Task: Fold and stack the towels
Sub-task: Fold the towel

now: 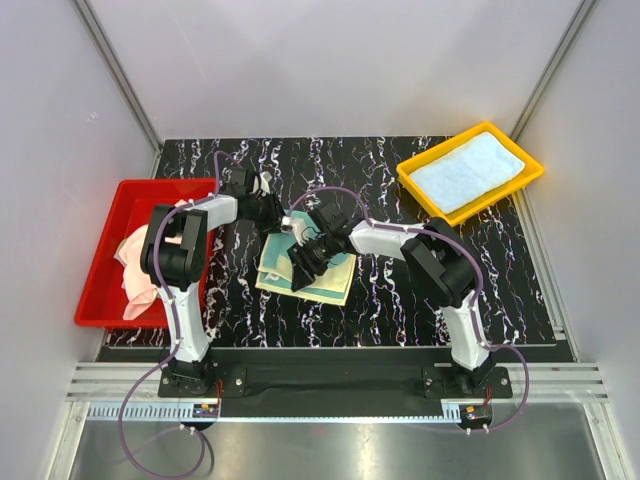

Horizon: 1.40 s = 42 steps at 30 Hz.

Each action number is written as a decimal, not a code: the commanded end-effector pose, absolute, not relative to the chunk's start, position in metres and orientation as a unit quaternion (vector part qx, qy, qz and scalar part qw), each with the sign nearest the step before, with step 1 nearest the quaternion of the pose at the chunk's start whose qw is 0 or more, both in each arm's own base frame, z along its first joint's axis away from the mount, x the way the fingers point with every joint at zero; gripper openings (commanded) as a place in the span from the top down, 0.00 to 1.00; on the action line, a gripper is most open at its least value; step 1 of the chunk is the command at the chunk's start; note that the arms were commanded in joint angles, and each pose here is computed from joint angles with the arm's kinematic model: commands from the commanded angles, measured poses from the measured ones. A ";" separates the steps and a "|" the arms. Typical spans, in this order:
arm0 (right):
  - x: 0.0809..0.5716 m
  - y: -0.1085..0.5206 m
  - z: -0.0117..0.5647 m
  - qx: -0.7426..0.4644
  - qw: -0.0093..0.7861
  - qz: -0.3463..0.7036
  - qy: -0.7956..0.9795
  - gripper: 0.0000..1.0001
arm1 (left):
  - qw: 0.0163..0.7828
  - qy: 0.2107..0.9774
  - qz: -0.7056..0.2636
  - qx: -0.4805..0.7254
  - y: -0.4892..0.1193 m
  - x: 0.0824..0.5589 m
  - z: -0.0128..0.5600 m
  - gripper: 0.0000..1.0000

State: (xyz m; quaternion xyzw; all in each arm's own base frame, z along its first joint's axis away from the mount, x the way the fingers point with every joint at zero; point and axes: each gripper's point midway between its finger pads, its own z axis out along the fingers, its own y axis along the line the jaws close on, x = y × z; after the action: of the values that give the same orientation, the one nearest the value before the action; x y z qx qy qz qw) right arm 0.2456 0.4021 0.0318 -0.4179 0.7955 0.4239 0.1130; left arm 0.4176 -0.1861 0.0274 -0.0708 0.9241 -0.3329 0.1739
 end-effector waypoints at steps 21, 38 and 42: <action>0.281 0.315 0.037 -0.165 0.152 0.236 0.945 0.57 | 0.238 0.935 -0.234 -0.119 -0.134 0.350 0.105 0.64; 0.320 0.233 0.035 -0.088 0.180 0.148 0.968 0.67 | 0.194 0.949 -0.217 -0.119 -0.147 0.319 0.060 0.70; 0.317 0.227 0.068 -0.041 0.194 0.144 0.969 0.64 | 0.220 0.946 -0.209 -0.116 -0.141 0.317 0.075 0.64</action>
State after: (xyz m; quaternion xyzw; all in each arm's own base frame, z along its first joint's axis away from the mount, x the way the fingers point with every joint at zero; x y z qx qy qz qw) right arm 0.3183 0.2381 0.0294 -0.0701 0.9711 0.1588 0.1640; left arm 0.2963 -0.1427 0.0411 -0.1279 0.9582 -0.2064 0.1515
